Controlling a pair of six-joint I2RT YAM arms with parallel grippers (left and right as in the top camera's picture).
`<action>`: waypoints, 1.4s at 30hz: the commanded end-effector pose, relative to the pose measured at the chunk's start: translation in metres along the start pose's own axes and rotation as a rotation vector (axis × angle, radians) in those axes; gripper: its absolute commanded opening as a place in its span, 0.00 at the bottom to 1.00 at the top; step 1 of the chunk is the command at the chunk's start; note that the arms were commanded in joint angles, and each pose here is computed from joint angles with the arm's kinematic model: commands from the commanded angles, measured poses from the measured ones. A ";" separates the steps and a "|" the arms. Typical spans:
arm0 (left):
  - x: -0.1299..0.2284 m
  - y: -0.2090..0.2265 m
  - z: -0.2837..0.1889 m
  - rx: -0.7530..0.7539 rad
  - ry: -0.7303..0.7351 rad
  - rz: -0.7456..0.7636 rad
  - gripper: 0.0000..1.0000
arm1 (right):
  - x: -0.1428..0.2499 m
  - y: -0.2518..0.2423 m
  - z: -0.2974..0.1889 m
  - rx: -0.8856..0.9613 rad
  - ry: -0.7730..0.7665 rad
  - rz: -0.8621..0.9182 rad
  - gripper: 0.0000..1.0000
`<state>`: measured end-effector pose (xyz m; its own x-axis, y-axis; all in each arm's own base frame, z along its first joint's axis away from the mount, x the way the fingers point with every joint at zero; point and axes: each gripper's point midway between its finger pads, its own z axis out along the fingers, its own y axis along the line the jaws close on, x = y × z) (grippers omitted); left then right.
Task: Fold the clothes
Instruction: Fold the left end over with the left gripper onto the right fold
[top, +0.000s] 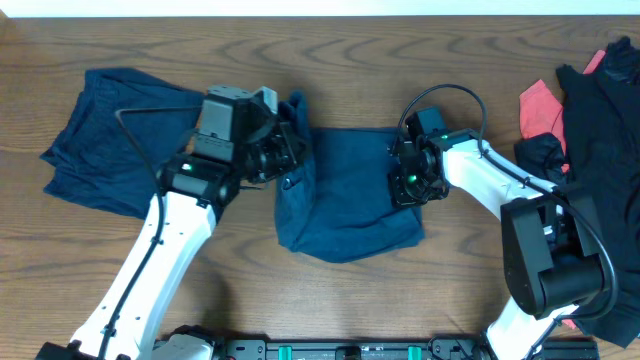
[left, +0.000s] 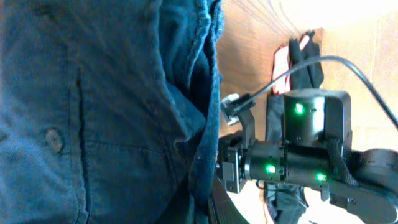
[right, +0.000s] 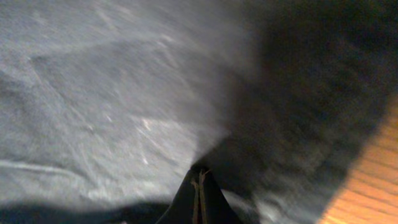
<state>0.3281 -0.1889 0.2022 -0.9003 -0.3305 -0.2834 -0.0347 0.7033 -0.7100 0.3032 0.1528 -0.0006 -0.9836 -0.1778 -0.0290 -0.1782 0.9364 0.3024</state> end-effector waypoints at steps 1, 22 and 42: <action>0.004 -0.014 0.003 -0.005 -0.013 0.039 0.06 | 0.008 -0.006 0.010 0.081 0.027 -0.056 0.01; 0.070 -0.069 0.084 0.097 0.139 0.091 0.06 | 0.023 -0.017 0.022 0.160 0.042 -0.031 0.01; 0.090 -0.078 0.095 0.083 0.141 0.158 0.17 | 0.024 -0.019 0.022 0.170 0.046 -0.013 0.01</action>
<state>0.2850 -0.3347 0.1593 -0.9527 -0.1171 -0.2805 0.1254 0.6892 -0.7136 0.2998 0.1528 -0.0057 -0.9755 -0.2112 -0.0616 -0.2197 0.9513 0.2164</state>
